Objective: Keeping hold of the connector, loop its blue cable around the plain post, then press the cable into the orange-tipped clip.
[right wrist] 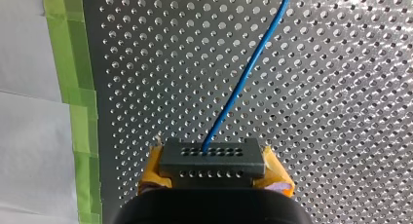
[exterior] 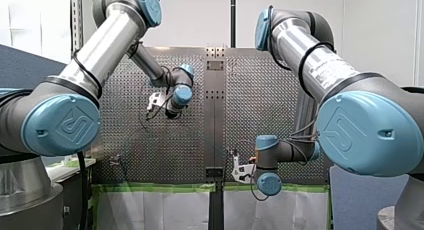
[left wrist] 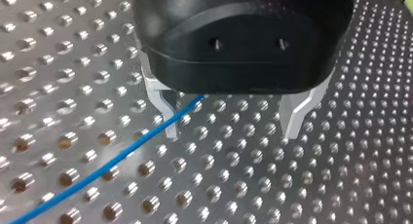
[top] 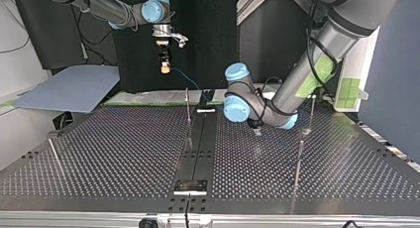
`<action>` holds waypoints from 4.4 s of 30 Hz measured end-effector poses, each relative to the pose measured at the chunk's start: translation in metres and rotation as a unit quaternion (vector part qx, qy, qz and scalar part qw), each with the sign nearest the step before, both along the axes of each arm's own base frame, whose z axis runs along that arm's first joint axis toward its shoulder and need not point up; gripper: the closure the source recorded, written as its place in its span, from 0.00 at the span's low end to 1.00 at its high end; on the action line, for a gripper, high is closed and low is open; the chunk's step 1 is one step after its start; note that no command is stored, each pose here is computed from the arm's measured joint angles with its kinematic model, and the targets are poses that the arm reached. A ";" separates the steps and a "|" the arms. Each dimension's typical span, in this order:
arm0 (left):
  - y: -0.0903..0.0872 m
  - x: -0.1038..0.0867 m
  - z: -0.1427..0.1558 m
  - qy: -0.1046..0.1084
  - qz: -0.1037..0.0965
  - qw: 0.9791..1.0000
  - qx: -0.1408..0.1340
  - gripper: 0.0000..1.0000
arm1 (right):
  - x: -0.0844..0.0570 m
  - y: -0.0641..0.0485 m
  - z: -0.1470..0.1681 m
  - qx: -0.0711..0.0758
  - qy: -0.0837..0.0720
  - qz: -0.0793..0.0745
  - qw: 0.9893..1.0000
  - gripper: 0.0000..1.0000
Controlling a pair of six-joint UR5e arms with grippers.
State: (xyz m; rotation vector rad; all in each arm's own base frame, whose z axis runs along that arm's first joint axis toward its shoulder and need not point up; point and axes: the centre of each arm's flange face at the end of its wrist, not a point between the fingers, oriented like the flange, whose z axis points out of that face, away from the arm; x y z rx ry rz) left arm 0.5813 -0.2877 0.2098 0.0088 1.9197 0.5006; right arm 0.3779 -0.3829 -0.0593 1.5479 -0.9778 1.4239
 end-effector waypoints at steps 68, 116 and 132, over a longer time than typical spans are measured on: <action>-0.102 -0.042 -0.184 0.061 -0.133 0.987 -0.072 0.00 | 0.004 0.005 -0.001 0.005 0.006 0.010 1.000 1.00; -0.127 -0.057 -0.204 0.056 -0.187 0.939 -0.283 0.00 | 0.010 -0.001 0.000 0.004 0.028 0.027 0.999 1.00; -0.125 -0.062 -0.220 0.042 -0.224 0.902 -0.366 0.00 | 0.011 -0.001 -0.001 0.005 0.030 0.030 0.999 1.00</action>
